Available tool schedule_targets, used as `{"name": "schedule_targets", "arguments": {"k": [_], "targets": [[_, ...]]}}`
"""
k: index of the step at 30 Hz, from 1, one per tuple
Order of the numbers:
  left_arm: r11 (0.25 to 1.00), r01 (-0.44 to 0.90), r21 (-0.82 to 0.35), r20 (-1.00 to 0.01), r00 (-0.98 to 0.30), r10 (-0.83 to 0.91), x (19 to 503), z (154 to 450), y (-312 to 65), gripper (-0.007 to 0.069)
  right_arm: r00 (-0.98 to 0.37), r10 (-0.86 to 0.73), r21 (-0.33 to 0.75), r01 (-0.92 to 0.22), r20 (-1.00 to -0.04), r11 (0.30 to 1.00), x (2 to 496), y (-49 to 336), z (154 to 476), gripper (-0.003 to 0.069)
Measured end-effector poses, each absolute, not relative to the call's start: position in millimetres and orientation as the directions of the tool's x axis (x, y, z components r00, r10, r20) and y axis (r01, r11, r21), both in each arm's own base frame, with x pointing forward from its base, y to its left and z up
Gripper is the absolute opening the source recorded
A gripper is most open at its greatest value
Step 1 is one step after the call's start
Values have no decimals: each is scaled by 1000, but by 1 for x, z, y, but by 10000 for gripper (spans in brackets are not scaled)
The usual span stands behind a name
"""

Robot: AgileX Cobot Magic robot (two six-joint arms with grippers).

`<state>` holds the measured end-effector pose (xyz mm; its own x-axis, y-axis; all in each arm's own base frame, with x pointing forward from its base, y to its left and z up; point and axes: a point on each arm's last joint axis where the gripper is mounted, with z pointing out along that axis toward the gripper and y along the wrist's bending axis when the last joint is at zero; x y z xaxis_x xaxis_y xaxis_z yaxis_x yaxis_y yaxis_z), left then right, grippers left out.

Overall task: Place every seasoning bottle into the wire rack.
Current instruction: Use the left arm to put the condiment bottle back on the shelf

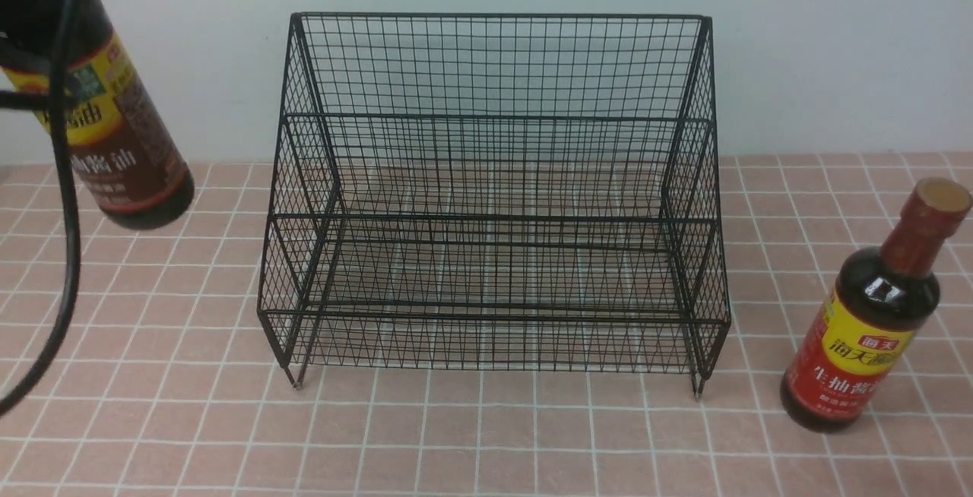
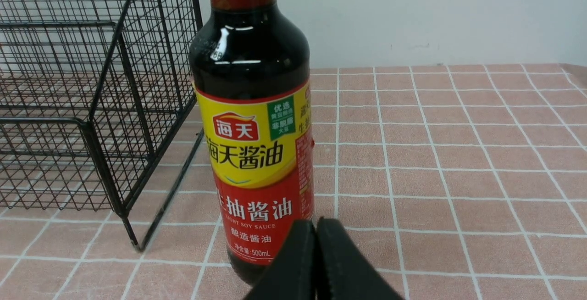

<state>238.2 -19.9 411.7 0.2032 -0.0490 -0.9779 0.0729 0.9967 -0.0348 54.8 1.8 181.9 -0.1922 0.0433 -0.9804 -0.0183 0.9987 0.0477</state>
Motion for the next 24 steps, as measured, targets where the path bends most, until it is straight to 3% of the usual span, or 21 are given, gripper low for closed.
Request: {"name": "schedule_targets", "arguments": {"k": [6, 11, 24], "targets": [[973, 229, -40, -975, 203, -88, 247, 426, -60, 258, -192, 43, 48, -18, -980, 999, 55, 2, 182, -11], [951, 310, -19, -987, 144, -67, 277, 407, -96, 258, -192, 43, 48, -18, -980, 999, 55, 2, 182, -11], [941, 337, -7, -997, 65, -31, 332, 375, -132, 258, -192, 43, 48, -18, -980, 999, 55, 2, 182, -11]]}}
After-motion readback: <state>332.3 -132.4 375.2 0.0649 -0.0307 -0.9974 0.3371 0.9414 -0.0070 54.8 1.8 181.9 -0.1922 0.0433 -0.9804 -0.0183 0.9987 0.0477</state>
